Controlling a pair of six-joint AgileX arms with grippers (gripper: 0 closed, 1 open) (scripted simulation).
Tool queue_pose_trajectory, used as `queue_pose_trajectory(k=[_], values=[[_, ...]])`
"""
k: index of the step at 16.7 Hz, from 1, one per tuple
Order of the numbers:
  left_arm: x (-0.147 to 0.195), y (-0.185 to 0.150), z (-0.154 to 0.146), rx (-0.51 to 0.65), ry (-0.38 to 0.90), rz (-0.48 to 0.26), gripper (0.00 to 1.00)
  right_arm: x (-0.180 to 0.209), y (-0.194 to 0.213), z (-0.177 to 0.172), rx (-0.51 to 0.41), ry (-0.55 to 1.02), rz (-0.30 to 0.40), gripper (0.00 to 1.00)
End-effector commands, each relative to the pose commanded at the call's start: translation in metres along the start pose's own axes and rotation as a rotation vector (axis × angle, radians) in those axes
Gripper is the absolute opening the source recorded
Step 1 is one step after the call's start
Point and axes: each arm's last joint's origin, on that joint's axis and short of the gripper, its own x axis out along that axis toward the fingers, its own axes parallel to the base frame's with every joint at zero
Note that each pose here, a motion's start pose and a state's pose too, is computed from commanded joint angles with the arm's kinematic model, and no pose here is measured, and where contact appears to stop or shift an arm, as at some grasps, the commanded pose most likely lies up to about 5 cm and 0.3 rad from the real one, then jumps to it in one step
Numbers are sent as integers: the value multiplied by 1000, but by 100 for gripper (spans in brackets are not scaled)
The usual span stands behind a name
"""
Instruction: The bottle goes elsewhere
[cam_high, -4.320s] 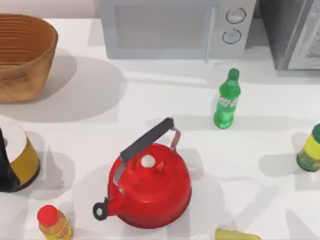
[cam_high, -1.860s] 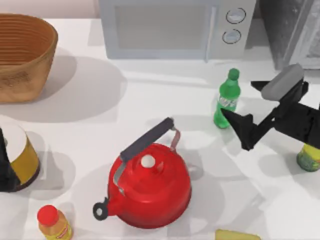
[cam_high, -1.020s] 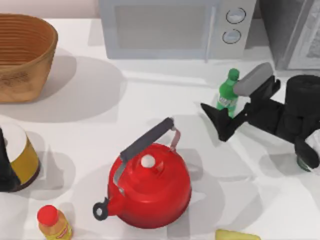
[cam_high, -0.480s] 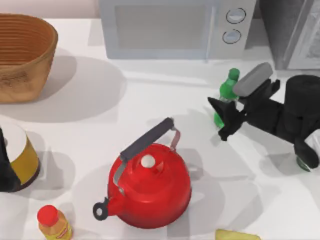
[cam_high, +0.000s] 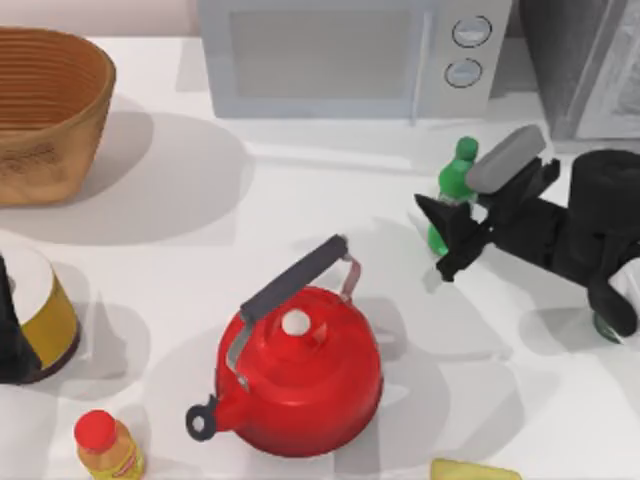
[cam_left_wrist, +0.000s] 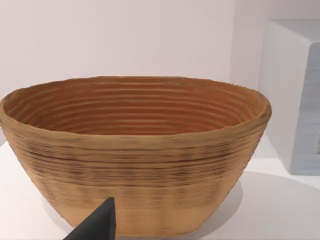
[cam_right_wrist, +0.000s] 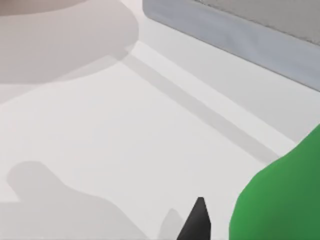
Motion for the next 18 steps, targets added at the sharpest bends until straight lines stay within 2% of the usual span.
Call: queue_pose_trajectory(k=[4, 7, 10, 13, 15, 18], values=[[0, 0, 0, 0, 0, 0, 100, -3, -4, 3, -1, -7, -11, 0], [0, 0, 0, 0, 0, 0, 100, -25, -26, 21, -12, -46, -96, 0], [0, 0, 0, 0, 0, 0, 100, -68, -58, 28, 5, -62, -251, 0], [0, 0, 0, 0, 0, 0, 100, -124, -86, 17, 63, -42, -439, 0], [0, 0, 0, 0, 0, 0, 100, -160, -95, 6, 115, -22, -551, 0], [0, 0, 0, 0, 0, 0, 100, -201, -97, -10, 191, -1, -678, 0]])
